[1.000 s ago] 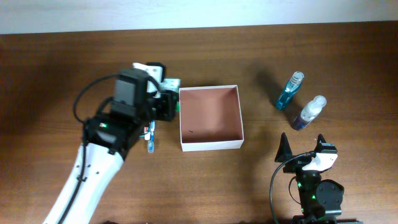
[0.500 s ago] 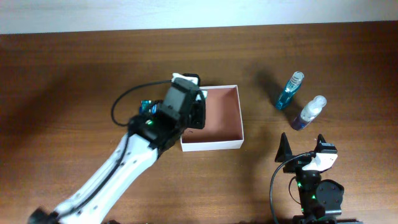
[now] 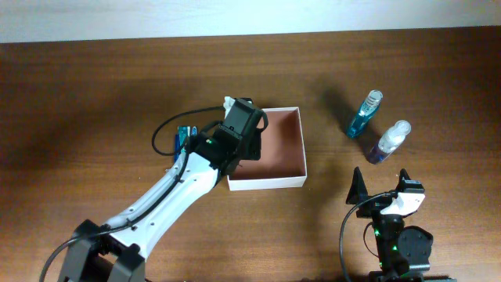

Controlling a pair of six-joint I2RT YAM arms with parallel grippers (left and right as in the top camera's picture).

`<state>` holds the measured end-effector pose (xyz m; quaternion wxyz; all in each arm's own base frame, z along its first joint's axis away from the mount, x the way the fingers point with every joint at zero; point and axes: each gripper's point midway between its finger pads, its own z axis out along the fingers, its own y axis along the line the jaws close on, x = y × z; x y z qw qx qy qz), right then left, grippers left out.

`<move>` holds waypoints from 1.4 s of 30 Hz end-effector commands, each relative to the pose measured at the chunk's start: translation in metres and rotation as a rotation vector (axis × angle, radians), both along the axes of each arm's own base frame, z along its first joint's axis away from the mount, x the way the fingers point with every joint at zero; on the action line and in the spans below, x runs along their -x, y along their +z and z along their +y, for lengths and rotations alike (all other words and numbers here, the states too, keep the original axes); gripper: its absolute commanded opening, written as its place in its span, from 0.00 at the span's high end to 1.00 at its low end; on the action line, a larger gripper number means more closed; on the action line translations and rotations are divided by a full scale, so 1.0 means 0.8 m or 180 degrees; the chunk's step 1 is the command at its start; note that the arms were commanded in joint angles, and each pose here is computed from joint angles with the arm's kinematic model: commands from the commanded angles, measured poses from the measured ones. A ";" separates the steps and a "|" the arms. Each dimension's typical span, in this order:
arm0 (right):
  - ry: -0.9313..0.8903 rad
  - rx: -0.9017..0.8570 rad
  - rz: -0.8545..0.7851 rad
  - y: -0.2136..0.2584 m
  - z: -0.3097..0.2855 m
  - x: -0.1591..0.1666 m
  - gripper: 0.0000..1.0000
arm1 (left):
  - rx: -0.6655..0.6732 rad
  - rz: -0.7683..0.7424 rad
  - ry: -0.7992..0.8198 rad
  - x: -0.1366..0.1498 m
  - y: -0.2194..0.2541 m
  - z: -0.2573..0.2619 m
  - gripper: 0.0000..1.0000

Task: Pack container
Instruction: 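Lift the soap pack and carry it into the pink box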

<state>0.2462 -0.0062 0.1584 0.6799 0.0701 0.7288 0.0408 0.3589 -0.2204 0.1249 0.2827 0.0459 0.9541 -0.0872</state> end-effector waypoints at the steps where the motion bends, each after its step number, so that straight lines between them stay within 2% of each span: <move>1: -0.0032 -0.0020 0.0017 -0.003 -0.003 0.000 0.02 | 0.0014 -0.0120 0.0025 -0.008 0.006 -0.013 0.82; 7: -0.0032 -0.0020 0.0017 -0.003 -0.003 0.000 0.02 | -0.0015 -0.0252 -0.0044 -0.004 0.014 -0.031 0.83; 11: -0.0032 -0.0020 0.0017 -0.003 -0.003 0.000 0.01 | 0.0006 -0.0159 0.0145 -0.001 0.020 -0.025 0.83; 22: -0.0032 -0.0020 0.0017 -0.003 -0.003 0.000 0.02 | -0.0133 0.0011 0.0277 -0.005 0.058 -0.002 0.83; 26: -0.0032 -0.0020 0.0017 -0.003 -0.003 0.000 0.02 | 0.0028 0.0213 0.0160 0.000 0.047 -0.014 0.82; 29: -0.0032 -0.0020 0.0017 -0.003 -0.003 0.000 0.02 | 0.0095 0.0354 0.0178 -0.009 0.032 -0.007 0.83; 42: -0.0032 -0.0020 0.0017 -0.003 -0.003 0.000 0.02 | -0.0087 0.0365 0.0314 -0.026 0.005 0.005 0.83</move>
